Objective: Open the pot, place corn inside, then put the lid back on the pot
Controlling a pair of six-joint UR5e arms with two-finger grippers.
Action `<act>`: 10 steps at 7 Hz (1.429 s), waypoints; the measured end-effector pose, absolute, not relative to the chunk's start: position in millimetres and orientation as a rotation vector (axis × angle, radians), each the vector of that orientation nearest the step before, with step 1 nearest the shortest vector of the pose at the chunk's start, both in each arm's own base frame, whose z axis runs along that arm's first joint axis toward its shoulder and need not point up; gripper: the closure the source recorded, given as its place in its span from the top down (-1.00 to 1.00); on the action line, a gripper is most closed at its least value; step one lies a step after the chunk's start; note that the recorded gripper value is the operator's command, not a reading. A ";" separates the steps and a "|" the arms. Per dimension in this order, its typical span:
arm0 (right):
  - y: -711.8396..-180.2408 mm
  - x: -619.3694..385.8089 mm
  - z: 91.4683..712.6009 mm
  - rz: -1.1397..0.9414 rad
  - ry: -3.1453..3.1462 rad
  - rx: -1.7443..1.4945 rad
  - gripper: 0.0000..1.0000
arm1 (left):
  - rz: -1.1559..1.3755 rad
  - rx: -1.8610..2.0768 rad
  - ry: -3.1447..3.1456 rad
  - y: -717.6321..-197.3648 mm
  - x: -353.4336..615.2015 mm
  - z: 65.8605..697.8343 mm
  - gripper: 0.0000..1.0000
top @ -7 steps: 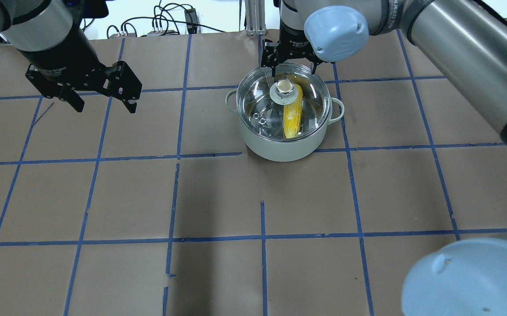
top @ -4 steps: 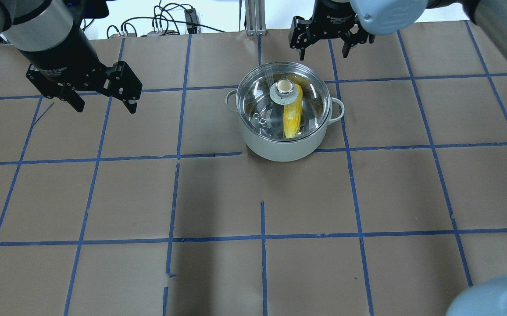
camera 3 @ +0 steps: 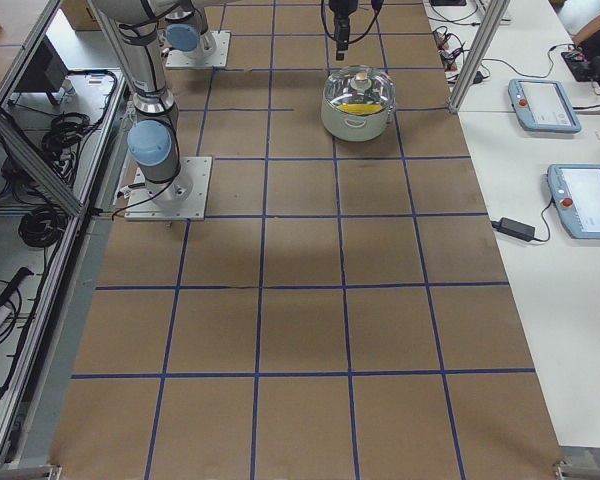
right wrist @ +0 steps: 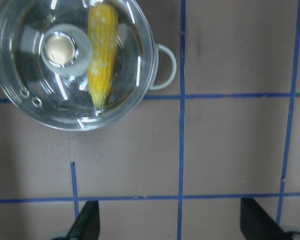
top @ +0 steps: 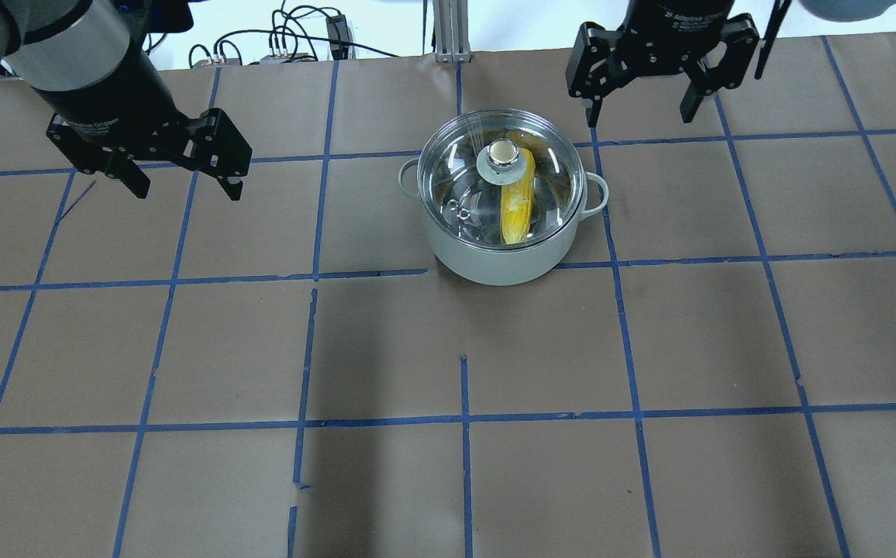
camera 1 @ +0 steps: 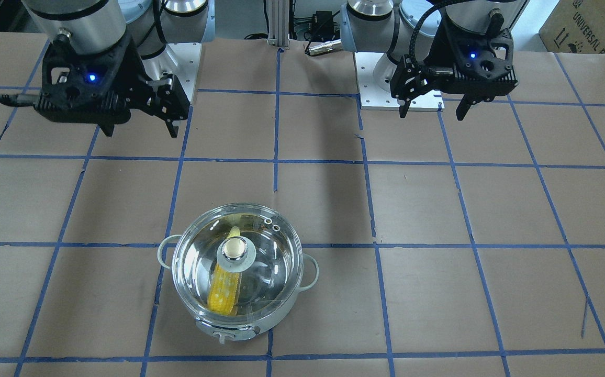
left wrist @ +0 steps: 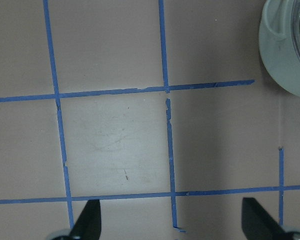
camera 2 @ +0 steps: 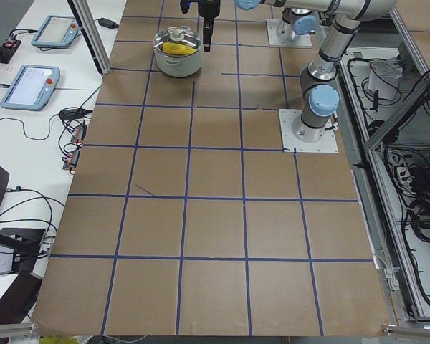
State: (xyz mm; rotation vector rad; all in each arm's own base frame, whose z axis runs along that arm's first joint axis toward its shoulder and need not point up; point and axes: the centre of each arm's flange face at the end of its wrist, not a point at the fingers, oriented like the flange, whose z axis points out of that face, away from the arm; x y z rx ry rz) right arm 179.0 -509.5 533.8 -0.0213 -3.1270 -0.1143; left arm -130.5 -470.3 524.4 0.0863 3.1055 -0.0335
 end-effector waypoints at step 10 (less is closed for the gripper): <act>-525.7 165.5 551.6 0.321 -3.138 0.052 0.99 | -0.023 0.089 3.106 -468.8 -131.5 523.5 1.00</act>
